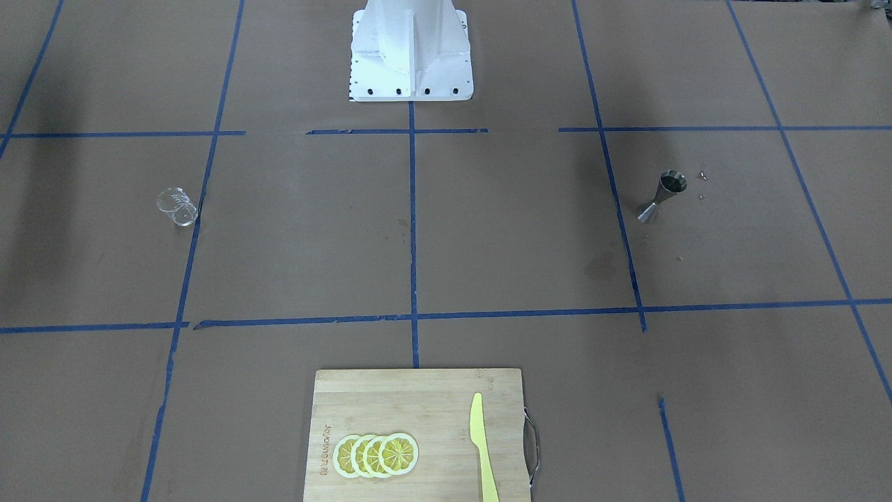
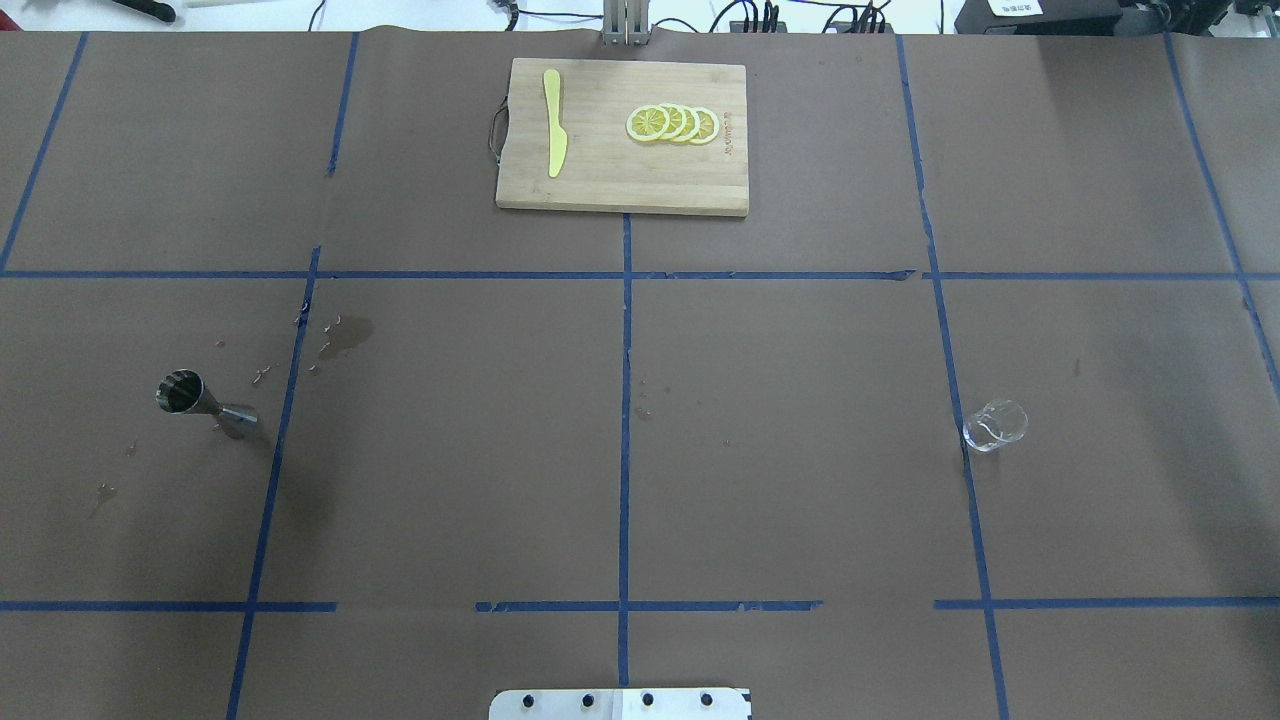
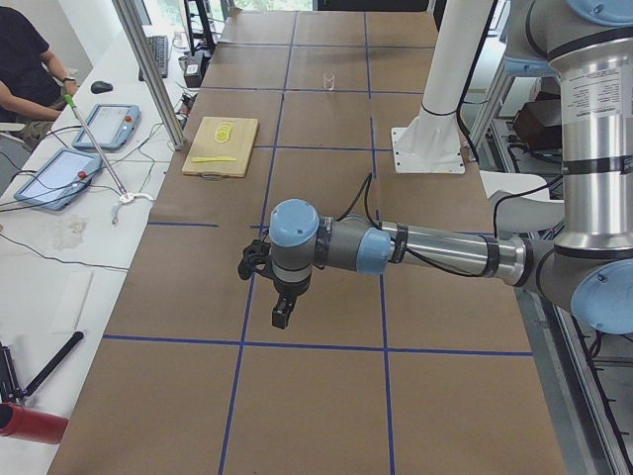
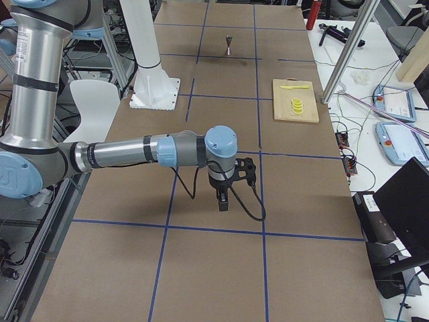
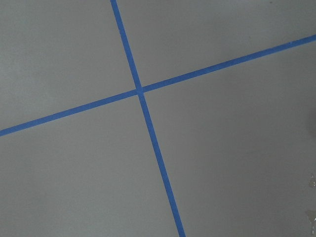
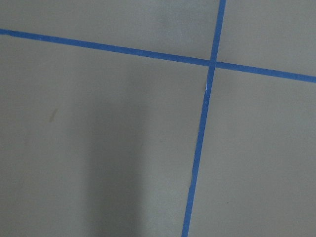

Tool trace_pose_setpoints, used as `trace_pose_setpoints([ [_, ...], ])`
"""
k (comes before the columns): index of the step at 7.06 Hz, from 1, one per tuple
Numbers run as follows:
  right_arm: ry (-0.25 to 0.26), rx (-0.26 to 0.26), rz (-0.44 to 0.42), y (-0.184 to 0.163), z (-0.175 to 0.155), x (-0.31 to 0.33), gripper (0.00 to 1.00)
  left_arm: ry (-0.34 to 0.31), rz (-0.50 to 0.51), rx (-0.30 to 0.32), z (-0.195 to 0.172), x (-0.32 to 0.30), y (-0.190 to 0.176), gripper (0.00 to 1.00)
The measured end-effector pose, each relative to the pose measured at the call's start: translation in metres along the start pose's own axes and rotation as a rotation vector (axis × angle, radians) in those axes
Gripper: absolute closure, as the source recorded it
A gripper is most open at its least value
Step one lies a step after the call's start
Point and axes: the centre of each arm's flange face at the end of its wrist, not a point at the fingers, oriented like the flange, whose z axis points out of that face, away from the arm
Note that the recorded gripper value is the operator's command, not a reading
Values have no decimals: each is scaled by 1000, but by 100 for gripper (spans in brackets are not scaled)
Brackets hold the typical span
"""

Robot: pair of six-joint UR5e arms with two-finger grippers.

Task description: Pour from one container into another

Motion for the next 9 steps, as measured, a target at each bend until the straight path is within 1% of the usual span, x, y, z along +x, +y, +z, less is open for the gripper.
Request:
trace_pose_setpoints([
  [3,-1,-1,1,2,0,0,0,-3,-1,10,-1,-3,1,0],
  [6,0,3,-2,3,-1,-1,0,-7,-19,16,-5,-8,13,0],
  [9,1,-7,2,9,3,3,0,-19,-46,47,-20,-18,21,0],
])
